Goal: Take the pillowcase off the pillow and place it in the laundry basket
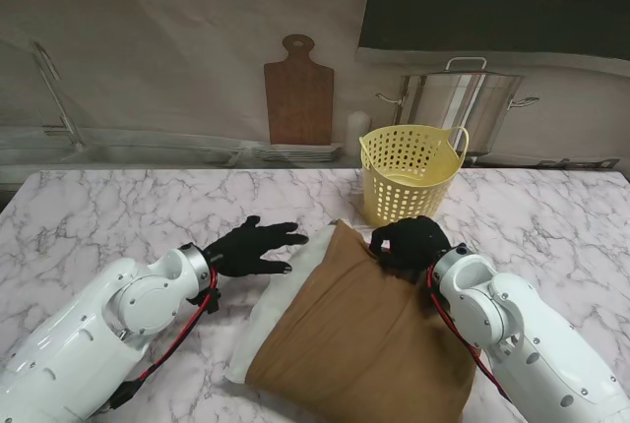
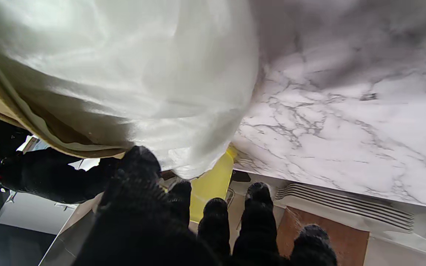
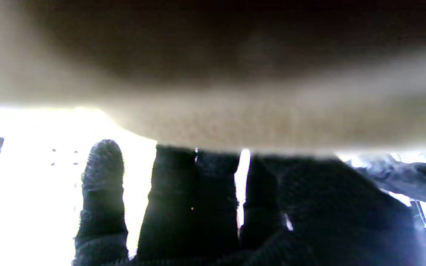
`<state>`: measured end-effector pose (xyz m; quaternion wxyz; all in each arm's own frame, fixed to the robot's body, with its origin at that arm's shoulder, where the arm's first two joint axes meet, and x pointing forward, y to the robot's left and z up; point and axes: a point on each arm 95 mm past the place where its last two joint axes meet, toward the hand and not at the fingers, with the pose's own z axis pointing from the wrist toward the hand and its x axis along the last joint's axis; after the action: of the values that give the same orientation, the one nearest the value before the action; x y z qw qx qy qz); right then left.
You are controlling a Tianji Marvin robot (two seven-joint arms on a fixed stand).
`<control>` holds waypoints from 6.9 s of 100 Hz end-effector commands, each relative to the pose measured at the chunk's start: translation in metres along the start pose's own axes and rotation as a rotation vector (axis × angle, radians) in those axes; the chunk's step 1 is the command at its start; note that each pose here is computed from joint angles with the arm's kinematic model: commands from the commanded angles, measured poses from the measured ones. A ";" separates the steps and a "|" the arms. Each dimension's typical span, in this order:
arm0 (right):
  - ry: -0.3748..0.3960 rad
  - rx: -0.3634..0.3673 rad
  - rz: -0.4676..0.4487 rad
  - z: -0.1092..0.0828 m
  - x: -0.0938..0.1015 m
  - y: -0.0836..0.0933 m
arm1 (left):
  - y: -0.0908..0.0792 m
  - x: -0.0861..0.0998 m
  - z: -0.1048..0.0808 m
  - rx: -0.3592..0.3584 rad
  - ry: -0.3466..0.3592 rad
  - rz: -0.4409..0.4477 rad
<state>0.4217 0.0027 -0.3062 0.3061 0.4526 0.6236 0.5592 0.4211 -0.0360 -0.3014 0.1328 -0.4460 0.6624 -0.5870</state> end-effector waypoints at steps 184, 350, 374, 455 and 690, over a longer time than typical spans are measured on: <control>-0.122 0.053 -0.052 -0.044 -0.036 -0.025 | 0.053 -0.006 0.011 -0.572 -0.013 0.211; -0.091 0.053 -0.019 -0.040 -0.030 -0.018 | 0.060 0.002 -0.004 -0.508 0.051 0.333; -0.140 0.002 -0.048 -0.050 -0.044 -0.016 | 0.060 0.003 -0.003 -0.533 0.044 0.339; -0.068 -0.151 0.009 0.007 -0.008 0.014 | 0.034 -0.010 -0.005 -0.452 -0.066 0.376; 0.075 0.036 -0.102 -0.066 0.008 -0.020 | 0.000 0.042 -0.046 0.006 0.073 0.203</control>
<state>0.3509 -0.0108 -0.3098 0.2967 0.4017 0.6647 0.5557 0.3707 -0.0312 -0.2658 0.1909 -0.3455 0.7025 -0.5922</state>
